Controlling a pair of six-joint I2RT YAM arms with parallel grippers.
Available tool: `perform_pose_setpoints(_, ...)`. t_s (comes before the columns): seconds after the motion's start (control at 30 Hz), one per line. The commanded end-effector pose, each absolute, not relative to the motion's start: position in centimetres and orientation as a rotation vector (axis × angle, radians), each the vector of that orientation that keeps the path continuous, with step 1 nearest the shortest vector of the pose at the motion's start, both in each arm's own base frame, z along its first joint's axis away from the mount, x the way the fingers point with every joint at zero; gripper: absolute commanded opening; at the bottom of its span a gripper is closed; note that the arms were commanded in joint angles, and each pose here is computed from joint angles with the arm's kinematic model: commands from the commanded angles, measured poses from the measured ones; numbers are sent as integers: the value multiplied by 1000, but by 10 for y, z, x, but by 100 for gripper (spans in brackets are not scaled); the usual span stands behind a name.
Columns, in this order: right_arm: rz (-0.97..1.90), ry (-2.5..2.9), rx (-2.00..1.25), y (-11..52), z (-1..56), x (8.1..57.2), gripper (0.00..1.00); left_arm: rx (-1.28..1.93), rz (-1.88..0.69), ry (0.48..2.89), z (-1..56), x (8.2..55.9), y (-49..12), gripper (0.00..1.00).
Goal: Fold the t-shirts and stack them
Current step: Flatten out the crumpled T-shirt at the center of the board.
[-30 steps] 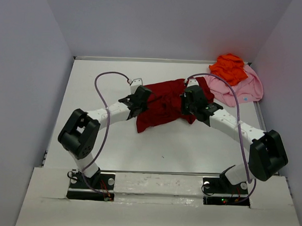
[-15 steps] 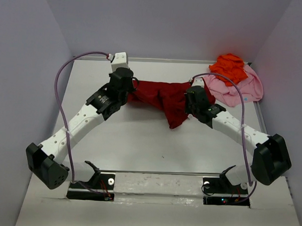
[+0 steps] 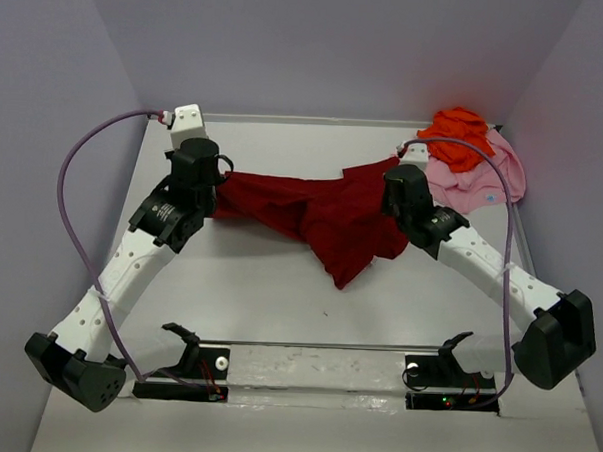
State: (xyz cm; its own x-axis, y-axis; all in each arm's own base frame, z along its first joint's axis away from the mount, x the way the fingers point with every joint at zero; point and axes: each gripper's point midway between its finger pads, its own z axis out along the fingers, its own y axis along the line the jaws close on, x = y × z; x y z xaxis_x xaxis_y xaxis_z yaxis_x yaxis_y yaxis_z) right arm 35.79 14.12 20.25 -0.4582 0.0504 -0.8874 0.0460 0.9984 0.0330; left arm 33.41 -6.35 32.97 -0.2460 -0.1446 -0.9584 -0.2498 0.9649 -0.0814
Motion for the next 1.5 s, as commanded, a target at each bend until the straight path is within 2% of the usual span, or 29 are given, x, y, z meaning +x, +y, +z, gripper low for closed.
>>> perform_pose_setpoints(0.0,-30,1919,152,127,258,376,0,-295,144,1806,330,332,-47,0)
perform_pose_setpoints(0.37,-63,1717,186,108,387,404,0,-300,138,1795,328,329,-43,0)
perform_pose_setpoints(0.83,-115,1608,186,91,452,400,0,-274,80,1787,335,336,-54,0)
perform_pose_setpoints(0.93,-96,1595,185,91,459,395,0,-226,30,1844,315,346,-71,0)
perform_pose_setpoints(1.13,-83,1642,165,96,435,396,0,-129,-146,1995,247,366,-119,0)
perform_pose_setpoints(1.27,-80,1671,154,100,420,400,0,-132,-232,2059,240,365,-136,0)
perform_pose_setpoints(1.47,-119,1688,183,91,408,395,0,-224,-146,1984,257,337,-101,0)
